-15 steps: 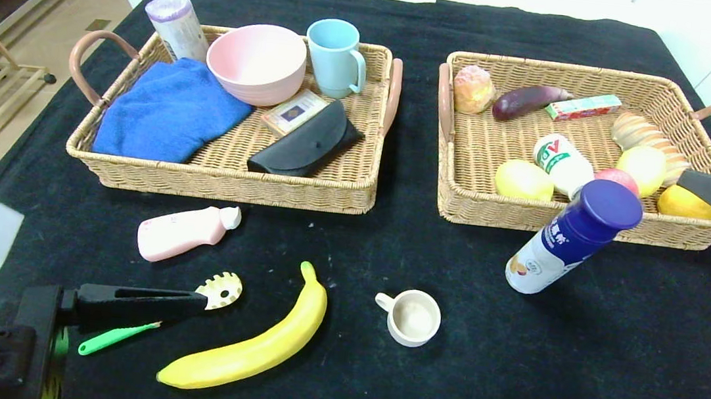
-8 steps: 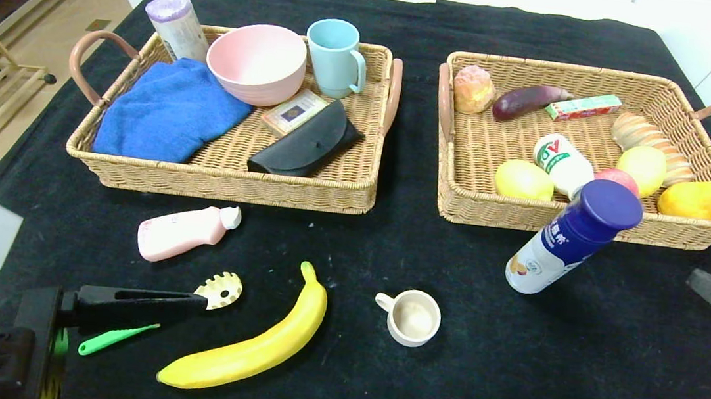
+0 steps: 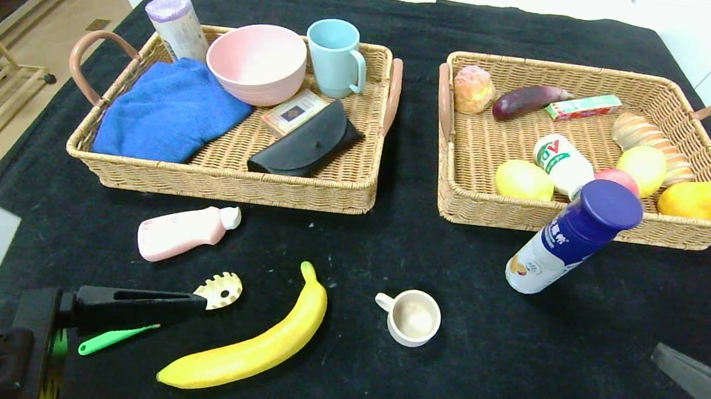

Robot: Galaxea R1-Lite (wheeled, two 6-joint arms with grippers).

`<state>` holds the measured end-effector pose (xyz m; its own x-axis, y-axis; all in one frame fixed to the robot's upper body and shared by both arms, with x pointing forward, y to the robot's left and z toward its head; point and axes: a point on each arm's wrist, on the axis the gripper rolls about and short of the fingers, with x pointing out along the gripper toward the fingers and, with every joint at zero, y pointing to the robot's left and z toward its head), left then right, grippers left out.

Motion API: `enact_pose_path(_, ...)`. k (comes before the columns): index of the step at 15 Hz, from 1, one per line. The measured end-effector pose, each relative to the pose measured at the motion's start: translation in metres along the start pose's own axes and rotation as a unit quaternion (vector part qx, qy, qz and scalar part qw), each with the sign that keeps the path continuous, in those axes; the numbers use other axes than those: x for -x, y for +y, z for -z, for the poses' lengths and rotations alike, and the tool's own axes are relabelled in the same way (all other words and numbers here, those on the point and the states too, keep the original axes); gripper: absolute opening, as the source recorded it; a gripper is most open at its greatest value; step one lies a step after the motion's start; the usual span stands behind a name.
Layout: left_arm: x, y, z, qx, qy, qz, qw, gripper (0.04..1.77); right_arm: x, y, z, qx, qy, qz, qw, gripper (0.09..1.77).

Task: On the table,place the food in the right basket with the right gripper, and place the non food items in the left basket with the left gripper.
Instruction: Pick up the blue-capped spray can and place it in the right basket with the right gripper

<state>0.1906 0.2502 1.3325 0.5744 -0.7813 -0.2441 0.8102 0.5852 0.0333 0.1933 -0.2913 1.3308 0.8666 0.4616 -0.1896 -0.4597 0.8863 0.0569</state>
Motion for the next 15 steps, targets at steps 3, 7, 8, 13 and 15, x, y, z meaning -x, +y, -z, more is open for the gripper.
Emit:
enact_pose_path(3, 0.000, 0.000, 0.000, 0.000, 0.000, 0.000, 1.0000, 1.72, -0.012, 0.002, -0.004, 0.005, -0.004, -0.012, 1.000, 1.70)
enact_pose_path(7, 0.002, 0.000, -0.001, -0.006, -0.004, 0.000, 1.0000, 1.72, -0.038, 0.005, -0.008, 0.012, -0.009, -0.003, 1.000, 1.70)
enact_pose_path(8, 0.002, -0.001, -0.001, -0.007, -0.005, -0.001, 1.0000, 1.72, -0.043, 0.006, -0.009, 0.012, -0.009, -0.005, 1.000, 1.70)
enact_pose_path(13, 0.003, -0.001, -0.001, -0.008, -0.007, -0.001, 0.9999, 1.72, -0.063, 0.011, -0.018, 0.022, -0.004, -0.003, 1.000, 1.70)
enact_pose_path(15, 0.003, -0.001, -0.001, -0.008, -0.006, -0.001, 1.0000, 1.72, -0.070, 0.012, -0.020, 0.022, -0.003, -0.002, 1.000, 1.70)
